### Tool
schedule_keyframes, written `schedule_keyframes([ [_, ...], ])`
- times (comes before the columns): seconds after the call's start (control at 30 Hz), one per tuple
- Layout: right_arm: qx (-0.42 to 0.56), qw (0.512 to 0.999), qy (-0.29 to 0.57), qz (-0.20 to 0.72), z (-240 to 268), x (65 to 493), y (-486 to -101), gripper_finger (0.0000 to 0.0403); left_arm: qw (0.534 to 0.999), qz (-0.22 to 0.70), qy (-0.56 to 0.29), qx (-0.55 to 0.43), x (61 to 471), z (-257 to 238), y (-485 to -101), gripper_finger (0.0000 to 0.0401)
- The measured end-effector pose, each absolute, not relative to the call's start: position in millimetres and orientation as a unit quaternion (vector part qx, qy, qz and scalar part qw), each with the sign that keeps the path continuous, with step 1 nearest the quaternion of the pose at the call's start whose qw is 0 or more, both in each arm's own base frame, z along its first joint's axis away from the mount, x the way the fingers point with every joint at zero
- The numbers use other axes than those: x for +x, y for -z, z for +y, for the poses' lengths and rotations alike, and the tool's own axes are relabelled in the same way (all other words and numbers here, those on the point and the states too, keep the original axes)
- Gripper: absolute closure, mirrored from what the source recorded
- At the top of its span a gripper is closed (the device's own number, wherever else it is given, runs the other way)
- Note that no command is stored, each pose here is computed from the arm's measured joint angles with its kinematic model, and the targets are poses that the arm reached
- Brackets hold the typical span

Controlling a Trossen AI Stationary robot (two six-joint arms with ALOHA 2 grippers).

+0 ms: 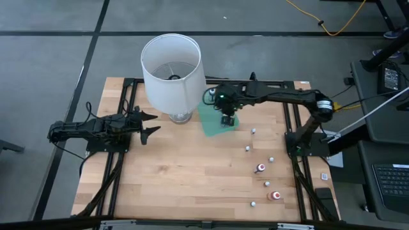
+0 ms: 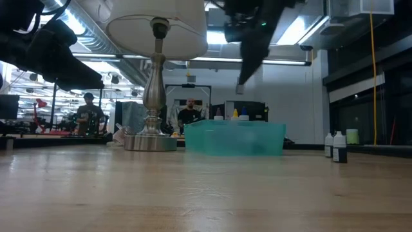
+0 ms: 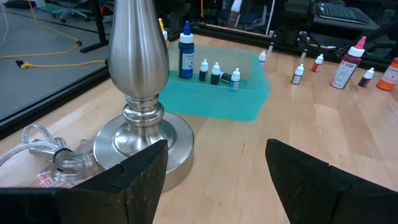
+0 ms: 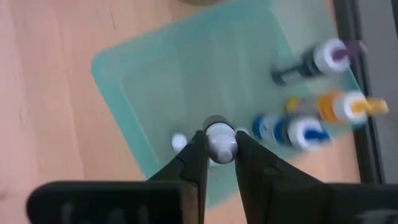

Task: Pick & Place food coloring
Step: Put the small brown food coloring bottle into the green bin

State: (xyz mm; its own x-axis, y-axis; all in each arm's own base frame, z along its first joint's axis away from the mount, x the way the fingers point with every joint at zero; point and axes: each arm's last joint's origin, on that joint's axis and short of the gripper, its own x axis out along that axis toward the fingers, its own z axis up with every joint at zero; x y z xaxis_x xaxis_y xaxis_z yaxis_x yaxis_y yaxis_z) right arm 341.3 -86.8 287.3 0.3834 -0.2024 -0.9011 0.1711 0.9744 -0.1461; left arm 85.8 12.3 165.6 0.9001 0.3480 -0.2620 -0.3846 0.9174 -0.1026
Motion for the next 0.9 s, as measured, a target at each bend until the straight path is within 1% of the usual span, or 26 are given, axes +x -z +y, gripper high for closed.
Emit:
schedule_keyframes([
  [0.17, -0.016, 0.823, 0.094, 0.56, -89, 363, -265, 0.0337, 0.972, 0.12, -0.188, -0.076, 86, 12, -165, 0.0134],
  [0.27, -0.018, 0.811, 0.086, 0.578, -87, 370, -247, 0.0334, 0.972, 0.12, -0.188, -0.076, 86, 12, -165, 0.0132],
  [0.4, -0.032, 0.81, 0.07, 0.582, -78, 376, -231, 0.034, 0.972, 0.12, -0.188, -0.076, 86, 12, -165, 0.0134],
  [0.67, -0.04, 0.803, 0.053, 0.593, -62, 374, -203, 0.0337, 0.972, 0.12, -0.188, -0.076, 86, 12, -165, 0.0134],
  [0.9, -0.043, 0.813, 0.054, 0.579, -62, 373, -189, 0.0335, 0.972, 0.12, -0.188, -0.076, 86, 12, -166, 0.0133],
])
